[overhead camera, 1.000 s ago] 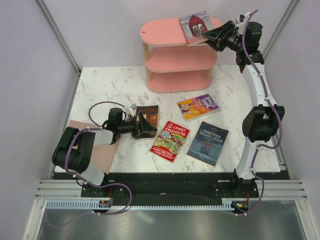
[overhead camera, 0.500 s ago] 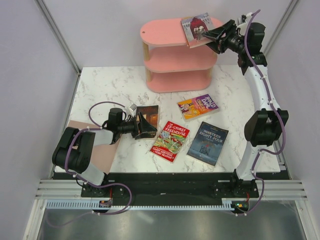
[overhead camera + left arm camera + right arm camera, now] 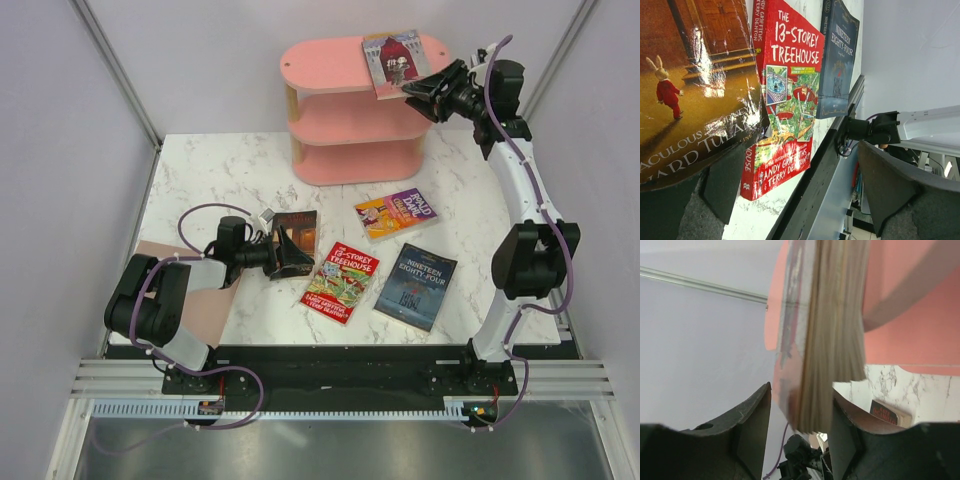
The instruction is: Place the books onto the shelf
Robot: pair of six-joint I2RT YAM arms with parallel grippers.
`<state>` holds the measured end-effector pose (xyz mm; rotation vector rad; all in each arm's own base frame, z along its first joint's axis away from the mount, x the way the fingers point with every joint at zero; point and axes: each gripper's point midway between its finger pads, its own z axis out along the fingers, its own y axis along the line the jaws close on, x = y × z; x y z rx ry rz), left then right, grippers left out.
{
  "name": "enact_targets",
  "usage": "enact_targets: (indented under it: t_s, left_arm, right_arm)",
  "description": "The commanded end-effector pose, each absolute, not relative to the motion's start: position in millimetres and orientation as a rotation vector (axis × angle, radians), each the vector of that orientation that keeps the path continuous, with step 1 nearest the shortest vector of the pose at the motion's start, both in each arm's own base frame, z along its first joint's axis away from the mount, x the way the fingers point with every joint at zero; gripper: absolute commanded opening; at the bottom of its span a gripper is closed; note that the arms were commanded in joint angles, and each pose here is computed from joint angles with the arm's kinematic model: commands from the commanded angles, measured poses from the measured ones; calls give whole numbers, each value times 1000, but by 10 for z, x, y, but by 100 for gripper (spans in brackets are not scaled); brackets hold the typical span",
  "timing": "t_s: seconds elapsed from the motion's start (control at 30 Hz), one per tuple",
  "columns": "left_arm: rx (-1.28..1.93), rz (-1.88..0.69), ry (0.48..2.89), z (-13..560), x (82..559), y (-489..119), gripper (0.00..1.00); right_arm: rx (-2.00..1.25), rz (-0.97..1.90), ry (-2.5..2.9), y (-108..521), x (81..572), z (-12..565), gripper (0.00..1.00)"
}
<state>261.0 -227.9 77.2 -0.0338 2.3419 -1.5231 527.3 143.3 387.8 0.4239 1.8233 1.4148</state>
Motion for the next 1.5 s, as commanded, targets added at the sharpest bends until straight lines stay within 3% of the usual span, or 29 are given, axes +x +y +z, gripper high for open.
enact_targets:
  t_s: [0.0,0.37,0.63,0.73,0.83,0.87,0.93,1.47]
  left_arm:
    - [49,-1528,2303,847,2625,-2297,100]
    - [46,-1525,2314,803,2596,-2287,100]
    - [47,-1522,2322,769,2574,-2279,100]
    - [51,-1521,2324,756,2570,-2279,100]
    - [51,-1523,2326,750,2565,-2279,100]
    - [51,-1523,2326,750,2565,-2279,100]
    - [48,-1523,2330,740,2558,-2277,100]
    - [50,-1523,2327,746,2541,-2273,100]
  right_arm:
    - [370,1381,1781,1413,5087,4064,54]
    - [257,1394,1697,1643,4840,4263,56]
    - [229,1344,1690,1701,4660,4253,67]
    - [205,1329,1711,1778,4627,4176,60]
    - [167,1308,1745,1917,4599,4104,30]
    - [159,1307,1756,1990,4590,4090,13]
    - [145,1291,1781,2061,4632,4052,0]
    - [194,1096,1887,2109,4963,3829,0]
